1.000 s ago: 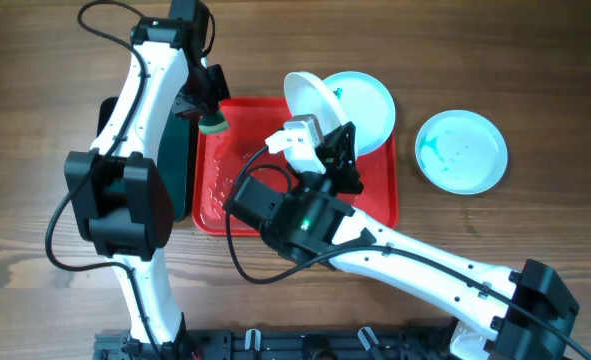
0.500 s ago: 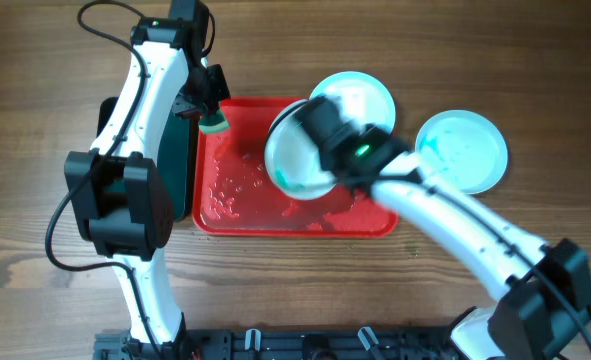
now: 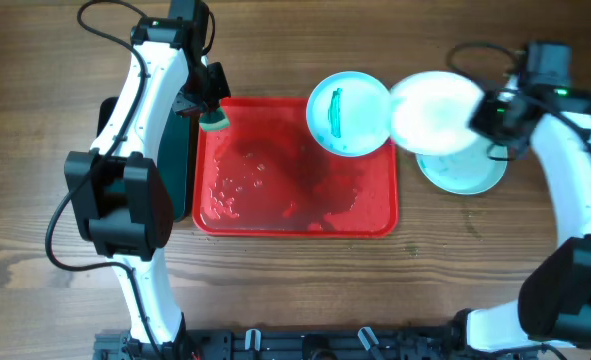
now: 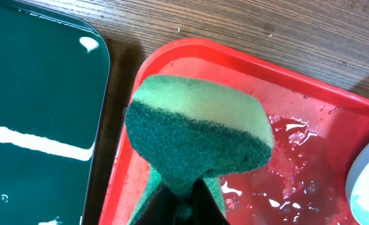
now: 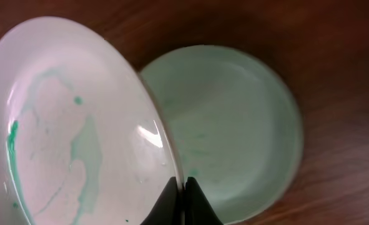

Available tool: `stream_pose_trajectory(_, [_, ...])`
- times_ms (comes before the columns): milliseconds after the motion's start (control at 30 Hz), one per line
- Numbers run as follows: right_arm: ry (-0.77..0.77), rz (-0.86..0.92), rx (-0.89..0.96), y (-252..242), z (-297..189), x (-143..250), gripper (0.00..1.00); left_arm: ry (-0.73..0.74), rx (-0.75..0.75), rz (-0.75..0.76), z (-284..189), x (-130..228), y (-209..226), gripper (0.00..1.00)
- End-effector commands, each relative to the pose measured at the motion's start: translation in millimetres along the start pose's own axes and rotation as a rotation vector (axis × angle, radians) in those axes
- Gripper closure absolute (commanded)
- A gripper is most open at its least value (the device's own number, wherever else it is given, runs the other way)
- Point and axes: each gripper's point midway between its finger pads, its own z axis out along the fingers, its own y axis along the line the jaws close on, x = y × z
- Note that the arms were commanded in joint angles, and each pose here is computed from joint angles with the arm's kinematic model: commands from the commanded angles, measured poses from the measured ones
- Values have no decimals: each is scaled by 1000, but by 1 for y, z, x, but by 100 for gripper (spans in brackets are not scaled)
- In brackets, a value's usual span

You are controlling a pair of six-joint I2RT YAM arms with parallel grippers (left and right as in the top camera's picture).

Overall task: Clean dirty plates on tray and stack at the side
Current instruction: 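Lift the cleaned plate with the right gripper and stack it on the right plate, then reach the right gripper to the last plate and drag it to tray center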

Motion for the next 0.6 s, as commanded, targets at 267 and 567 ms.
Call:
stream_pose_trajectory(267, [19,83,215,-83,37,20,96,-37,40,15,0,-7,-21,96])
stream_pose_trajectory(567, [14,77,-87,-24,49,11,22,-38,40,14,0,-7,-21,96])
